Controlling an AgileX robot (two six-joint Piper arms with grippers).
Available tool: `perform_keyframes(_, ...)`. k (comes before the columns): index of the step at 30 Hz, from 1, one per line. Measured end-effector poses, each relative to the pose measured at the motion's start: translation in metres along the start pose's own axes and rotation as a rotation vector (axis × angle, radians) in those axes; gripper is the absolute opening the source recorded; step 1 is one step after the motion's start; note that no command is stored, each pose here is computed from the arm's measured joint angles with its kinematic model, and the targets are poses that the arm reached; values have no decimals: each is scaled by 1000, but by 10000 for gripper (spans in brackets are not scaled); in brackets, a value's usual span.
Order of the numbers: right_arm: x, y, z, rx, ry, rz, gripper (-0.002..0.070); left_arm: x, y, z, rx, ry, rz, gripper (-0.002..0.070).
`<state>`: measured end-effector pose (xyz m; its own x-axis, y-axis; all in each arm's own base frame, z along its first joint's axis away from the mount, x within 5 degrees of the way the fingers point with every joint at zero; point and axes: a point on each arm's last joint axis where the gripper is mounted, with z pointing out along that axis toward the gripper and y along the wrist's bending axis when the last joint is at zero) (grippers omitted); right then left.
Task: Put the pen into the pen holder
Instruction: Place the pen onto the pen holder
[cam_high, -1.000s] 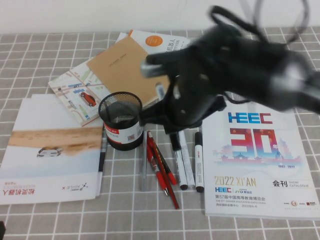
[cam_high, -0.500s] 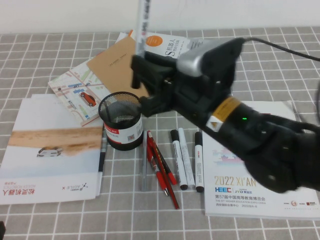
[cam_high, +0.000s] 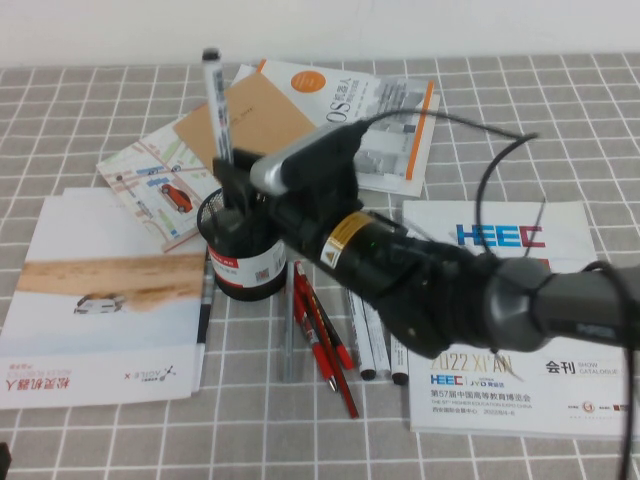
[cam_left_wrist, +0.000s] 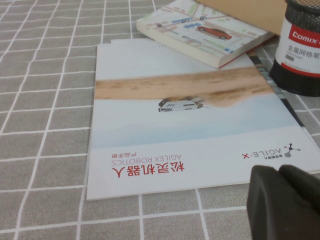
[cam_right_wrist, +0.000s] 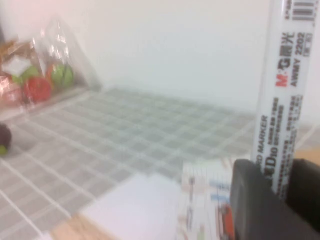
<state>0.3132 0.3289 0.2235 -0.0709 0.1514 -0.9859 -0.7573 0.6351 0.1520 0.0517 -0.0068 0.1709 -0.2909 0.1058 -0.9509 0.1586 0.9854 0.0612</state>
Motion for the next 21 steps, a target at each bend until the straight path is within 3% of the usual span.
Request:
perform_keyframes(7,29,-6,6,41,70,28,93,0,0,0,0,0,0,-3)
perform_keyframes(16,39,-9,7,62,91,44,256,0,0,0,0,0,0,-3)
perform_keyframes(21,36,-9,6,63,89,46,276,0,0,0,0,0,0,-3)
